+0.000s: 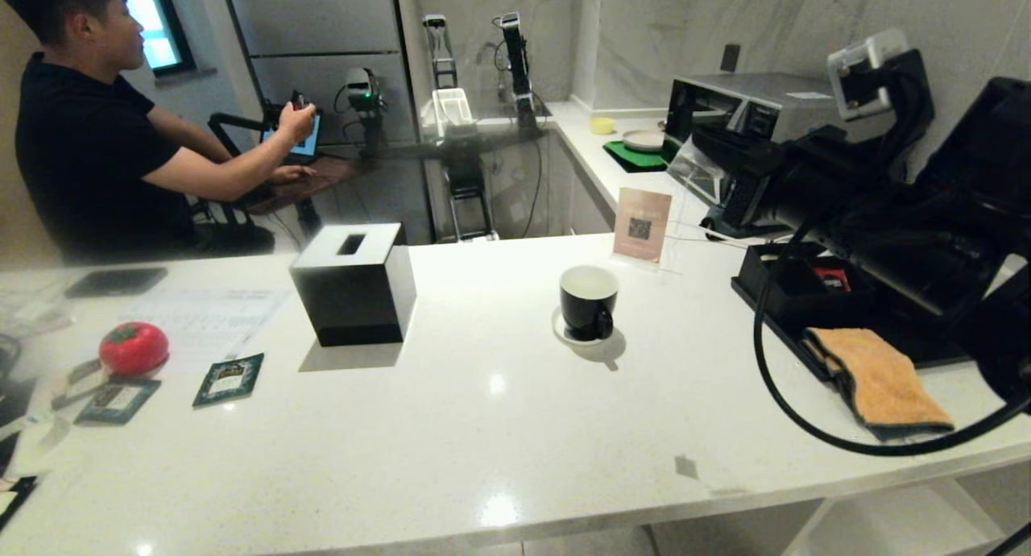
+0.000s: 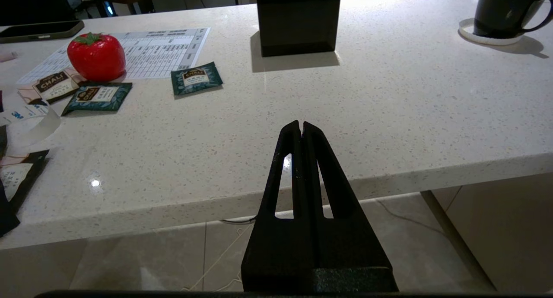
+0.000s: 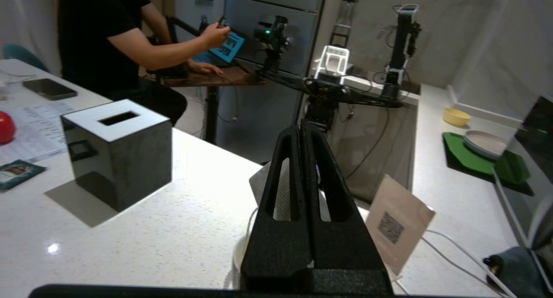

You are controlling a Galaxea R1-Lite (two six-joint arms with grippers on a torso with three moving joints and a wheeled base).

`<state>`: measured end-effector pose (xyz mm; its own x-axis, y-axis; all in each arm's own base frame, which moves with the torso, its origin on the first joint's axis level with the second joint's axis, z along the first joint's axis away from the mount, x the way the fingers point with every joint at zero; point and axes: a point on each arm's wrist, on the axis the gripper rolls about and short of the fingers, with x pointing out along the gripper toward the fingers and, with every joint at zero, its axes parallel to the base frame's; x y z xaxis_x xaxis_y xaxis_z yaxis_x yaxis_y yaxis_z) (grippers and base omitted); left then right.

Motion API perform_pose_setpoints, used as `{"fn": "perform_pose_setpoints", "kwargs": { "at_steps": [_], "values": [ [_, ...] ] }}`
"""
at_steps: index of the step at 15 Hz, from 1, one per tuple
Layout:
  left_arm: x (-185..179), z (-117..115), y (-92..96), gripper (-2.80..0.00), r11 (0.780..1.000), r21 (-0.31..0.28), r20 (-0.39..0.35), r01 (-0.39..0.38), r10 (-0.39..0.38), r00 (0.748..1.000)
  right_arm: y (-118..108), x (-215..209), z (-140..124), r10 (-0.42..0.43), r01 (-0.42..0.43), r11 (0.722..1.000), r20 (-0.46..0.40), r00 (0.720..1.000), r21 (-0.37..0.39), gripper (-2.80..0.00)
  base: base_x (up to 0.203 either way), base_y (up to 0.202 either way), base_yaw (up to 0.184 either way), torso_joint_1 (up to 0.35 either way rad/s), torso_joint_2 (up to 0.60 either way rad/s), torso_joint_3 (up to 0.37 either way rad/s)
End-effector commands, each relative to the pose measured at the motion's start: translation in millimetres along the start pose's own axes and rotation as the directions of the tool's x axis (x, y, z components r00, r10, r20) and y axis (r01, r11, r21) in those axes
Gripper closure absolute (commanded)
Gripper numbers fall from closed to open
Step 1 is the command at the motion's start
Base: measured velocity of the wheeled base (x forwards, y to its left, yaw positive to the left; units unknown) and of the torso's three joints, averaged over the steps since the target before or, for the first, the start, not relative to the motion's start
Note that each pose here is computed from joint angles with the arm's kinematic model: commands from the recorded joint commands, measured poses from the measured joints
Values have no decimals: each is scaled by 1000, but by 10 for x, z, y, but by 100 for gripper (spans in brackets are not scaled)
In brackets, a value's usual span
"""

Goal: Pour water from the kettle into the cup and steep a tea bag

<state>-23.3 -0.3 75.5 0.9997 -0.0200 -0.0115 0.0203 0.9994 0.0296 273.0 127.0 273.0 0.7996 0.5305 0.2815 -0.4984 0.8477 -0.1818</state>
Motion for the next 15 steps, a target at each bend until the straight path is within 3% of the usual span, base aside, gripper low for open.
{"fn": "perform_pose_setpoints", "kwargs": {
  "at_steps": [1, 5, 11, 15],
  "values": [
    [-5, 21, 0, 0, 1000, 11, 5, 3, -3, 1000, 76, 23, -6, 25, -25, 1000, 3, 1000, 6, 0, 0, 0, 0, 0, 0, 0],
    [-52, 285, -11, 0, 997, 12, 37, 82, -83, 996, 194, 38, 6, 63, -63, 998, 7, 998, 18, 0, 0, 0, 0, 0, 0, 0],
    [235, 889, -8, 0, 983, -44, -90, 178, -181, 979, 334, 54, 51, 106, -107, 994, 25, 994, 29, 0, 0, 0, 0, 0, 0, 0],
    [572, 1226, -35, 0, 936, -107, -158, 337, -350, 923, 326, 167, 150, 107, -108, 994, 49, 993, 27, 0, 0, 0, 0, 0, 0, 0]
  ]
}}
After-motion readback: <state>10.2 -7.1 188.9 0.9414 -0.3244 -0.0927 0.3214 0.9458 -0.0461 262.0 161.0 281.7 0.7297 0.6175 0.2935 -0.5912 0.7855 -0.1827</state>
